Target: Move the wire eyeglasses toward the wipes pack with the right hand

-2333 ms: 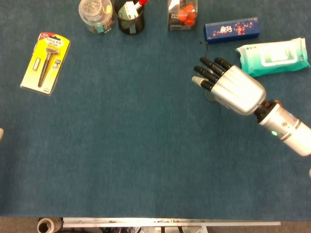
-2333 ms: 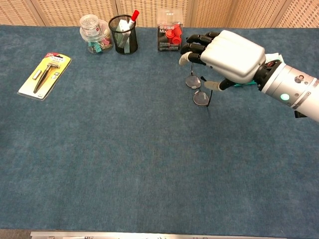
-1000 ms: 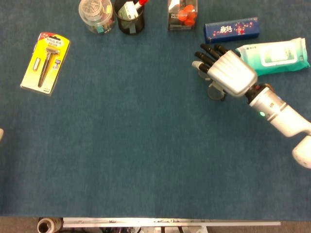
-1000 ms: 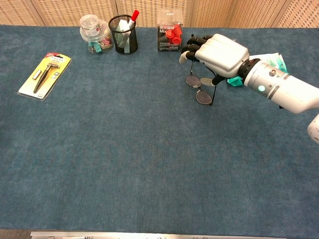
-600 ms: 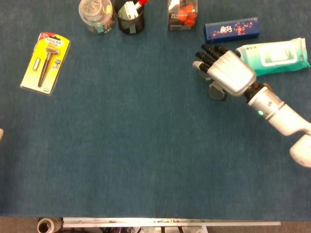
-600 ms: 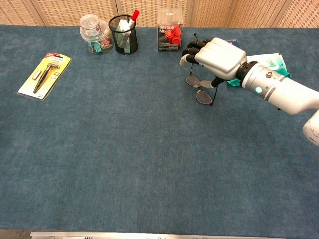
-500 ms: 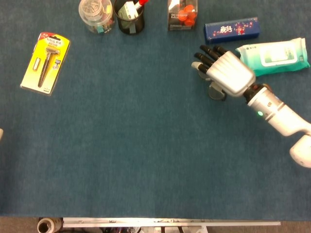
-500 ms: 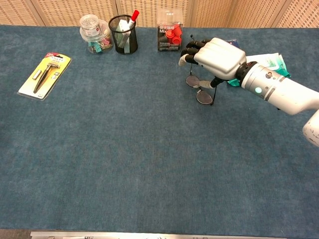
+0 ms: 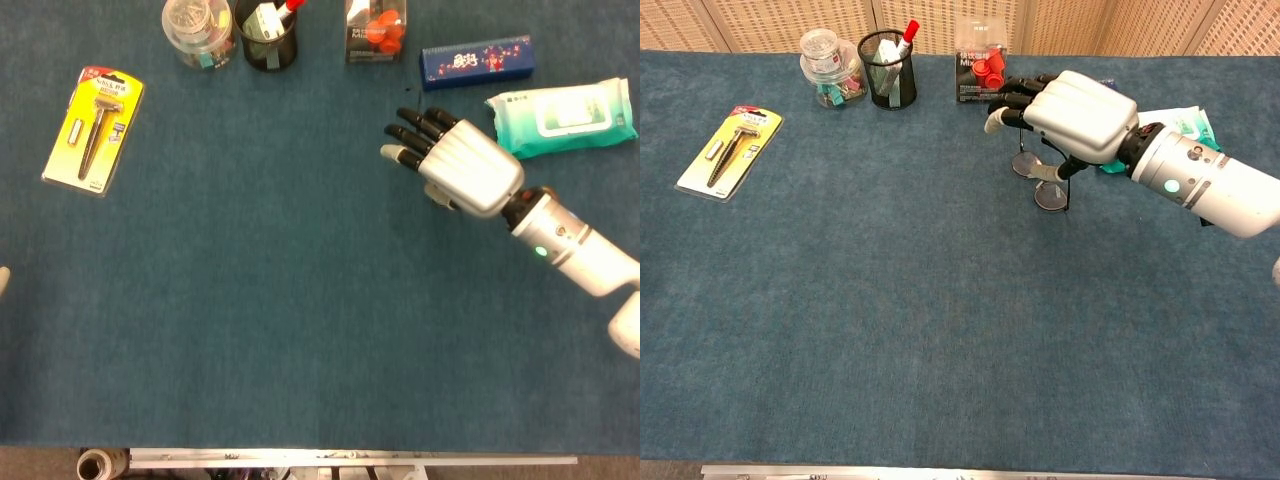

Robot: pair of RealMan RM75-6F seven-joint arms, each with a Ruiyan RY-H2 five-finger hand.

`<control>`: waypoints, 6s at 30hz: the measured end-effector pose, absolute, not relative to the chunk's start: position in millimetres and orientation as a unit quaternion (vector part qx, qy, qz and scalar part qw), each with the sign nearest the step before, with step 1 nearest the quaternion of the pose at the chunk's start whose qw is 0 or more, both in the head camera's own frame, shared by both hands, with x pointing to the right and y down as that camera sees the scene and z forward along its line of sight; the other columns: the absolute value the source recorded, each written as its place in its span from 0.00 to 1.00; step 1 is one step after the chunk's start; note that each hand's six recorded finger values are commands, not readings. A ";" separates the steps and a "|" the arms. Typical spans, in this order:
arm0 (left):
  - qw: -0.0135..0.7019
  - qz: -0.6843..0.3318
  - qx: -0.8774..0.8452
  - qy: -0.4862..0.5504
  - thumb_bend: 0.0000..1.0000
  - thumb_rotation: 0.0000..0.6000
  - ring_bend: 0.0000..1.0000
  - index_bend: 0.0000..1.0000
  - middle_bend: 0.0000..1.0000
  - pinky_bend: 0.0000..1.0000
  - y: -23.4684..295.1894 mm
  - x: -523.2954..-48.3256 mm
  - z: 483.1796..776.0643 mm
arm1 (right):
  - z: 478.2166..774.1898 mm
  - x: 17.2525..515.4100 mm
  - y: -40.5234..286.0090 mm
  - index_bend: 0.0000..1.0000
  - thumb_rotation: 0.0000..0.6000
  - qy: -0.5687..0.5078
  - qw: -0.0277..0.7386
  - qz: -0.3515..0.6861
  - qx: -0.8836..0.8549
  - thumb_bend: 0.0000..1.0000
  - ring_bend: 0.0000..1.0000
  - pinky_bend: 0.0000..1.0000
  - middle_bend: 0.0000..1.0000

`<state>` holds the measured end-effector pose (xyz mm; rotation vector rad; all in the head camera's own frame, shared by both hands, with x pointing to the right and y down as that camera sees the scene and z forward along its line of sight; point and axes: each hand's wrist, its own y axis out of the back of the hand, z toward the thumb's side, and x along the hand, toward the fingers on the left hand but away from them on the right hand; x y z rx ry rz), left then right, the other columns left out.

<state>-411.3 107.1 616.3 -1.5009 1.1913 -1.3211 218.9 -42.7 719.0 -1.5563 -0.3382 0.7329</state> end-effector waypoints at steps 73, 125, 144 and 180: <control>0.394 -0.523 -0.598 0.462 0.23 1.00 0.44 0.67 0.55 0.56 109.2 -406.6 620.3 | 725.5 331.1 -24.3 0.28 1.00 -0.140 0.635 0.435 -0.623 0.41 0.12 0.26 0.27; 0.393 -0.519 -0.596 0.470 0.23 1.00 0.44 0.67 0.55 0.56 108.2 -409.1 615.8 | 766.0 299.9 13.0 0.29 1.00 -0.059 0.586 0.443 -0.675 0.57 0.13 0.26 0.28; 0.394 -0.519 -0.597 0.469 0.23 1.00 0.44 0.67 0.55 0.56 108.9 -408.5 615.8 | 765.5 284.7 25.7 0.29 1.00 -0.056 0.582 0.415 -0.697 0.57 0.13 0.26 0.28; 0.391 -0.513 -0.596 0.479 0.23 1.00 0.44 0.67 0.55 0.56 108.2 -411.8 609.7 | 683.5 193.4 8.1 0.29 1.00 -0.151 0.663 0.251 -0.689 0.38 0.13 0.27 0.30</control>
